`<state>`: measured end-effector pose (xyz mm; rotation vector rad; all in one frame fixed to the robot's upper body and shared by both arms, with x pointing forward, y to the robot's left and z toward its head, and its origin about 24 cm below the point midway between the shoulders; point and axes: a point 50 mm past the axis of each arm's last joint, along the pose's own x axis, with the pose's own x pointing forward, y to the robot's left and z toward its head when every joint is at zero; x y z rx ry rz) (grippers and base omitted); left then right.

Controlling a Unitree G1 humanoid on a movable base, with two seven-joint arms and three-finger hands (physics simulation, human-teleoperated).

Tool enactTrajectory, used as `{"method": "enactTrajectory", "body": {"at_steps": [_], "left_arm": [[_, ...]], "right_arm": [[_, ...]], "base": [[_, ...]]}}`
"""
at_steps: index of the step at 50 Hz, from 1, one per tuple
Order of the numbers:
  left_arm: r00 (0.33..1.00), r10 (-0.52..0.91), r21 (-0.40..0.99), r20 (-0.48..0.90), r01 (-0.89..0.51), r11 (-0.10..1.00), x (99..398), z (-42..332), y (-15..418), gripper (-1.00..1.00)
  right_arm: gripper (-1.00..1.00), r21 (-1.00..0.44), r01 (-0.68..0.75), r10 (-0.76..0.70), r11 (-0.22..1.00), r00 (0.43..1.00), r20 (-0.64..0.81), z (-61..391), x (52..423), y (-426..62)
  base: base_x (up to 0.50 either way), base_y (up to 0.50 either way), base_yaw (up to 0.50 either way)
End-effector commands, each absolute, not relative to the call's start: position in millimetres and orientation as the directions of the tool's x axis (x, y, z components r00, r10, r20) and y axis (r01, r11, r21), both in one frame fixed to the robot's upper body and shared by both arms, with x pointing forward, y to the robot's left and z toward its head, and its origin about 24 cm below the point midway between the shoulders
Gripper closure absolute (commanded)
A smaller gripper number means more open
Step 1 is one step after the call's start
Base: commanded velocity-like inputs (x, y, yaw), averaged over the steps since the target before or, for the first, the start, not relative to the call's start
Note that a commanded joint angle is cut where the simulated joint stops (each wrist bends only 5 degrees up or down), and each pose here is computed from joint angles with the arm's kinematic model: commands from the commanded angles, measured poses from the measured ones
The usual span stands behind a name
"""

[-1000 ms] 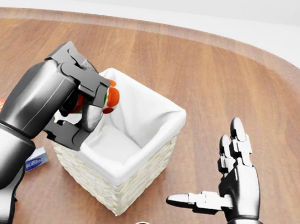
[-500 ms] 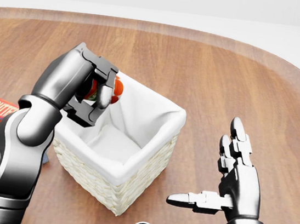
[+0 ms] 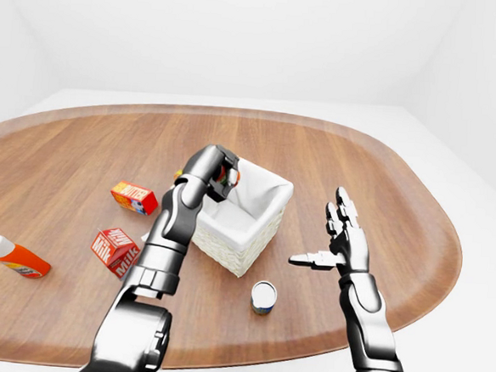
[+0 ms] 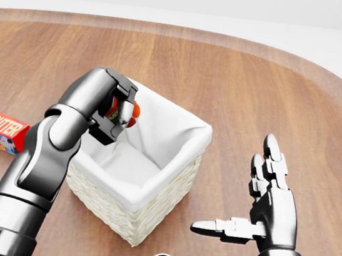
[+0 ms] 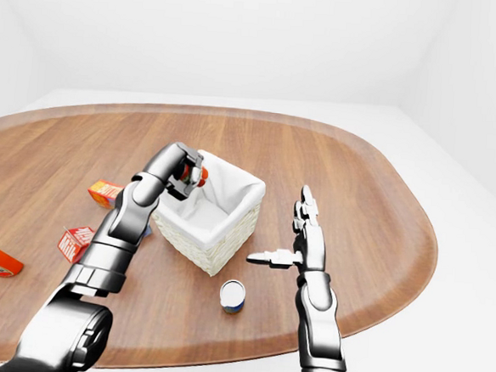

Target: Pick up the tomato sauce, and put it in the basket.

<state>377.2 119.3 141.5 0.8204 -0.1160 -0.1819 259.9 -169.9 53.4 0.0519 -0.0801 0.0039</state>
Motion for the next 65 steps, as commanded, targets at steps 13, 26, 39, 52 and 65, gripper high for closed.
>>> {"method": "enactTrajectory", "body": {"at_steps": [13, 26, 39, 52, 65], "left_arm": [[0.986, -0.15, 0.733, -0.078, 0.159, 0.661, 396, 118, 117, 1.0], [0.977, -0.196, 0.731, -0.084, 0.194, 0.654, 399, 114, 108, 1.0], [0.973, -0.213, 0.734, -0.085, 0.206, 0.647, 401, 109, 101, 1.0], [0.975, -0.202, 0.747, -0.095, 0.204, 0.633, 401, 106, 100, 1.0], [0.976, -0.17, 0.757, -0.134, 0.211, 0.618, 399, 93, 104, 1.0]], "right_arm": [[-1.0, 0.053, -0.006, 0.002, 0.999, 0.997, 0.081, 53, 260, -170], [-1.0, 0.053, -0.009, 0.005, 0.999, 0.997, 0.08, 52, 260, -170], [-1.0, 0.052, -0.011, 0.007, 0.999, 0.997, 0.079, 51, 259, -169], [-1.0, 0.055, -0.011, 0.007, 0.998, 0.997, 0.078, 51, 260, -169], [-1.0, 0.057, -0.009, 0.005, 0.998, 0.997, 0.079, 53, 259, -170]], "base": [[0.0, 0.0, 0.0], [0.0, 0.0, 0.0], [0.0, 0.0, 0.0], [0.0, 0.0, 0.0], [0.0, 0.0, 0.0]]}}
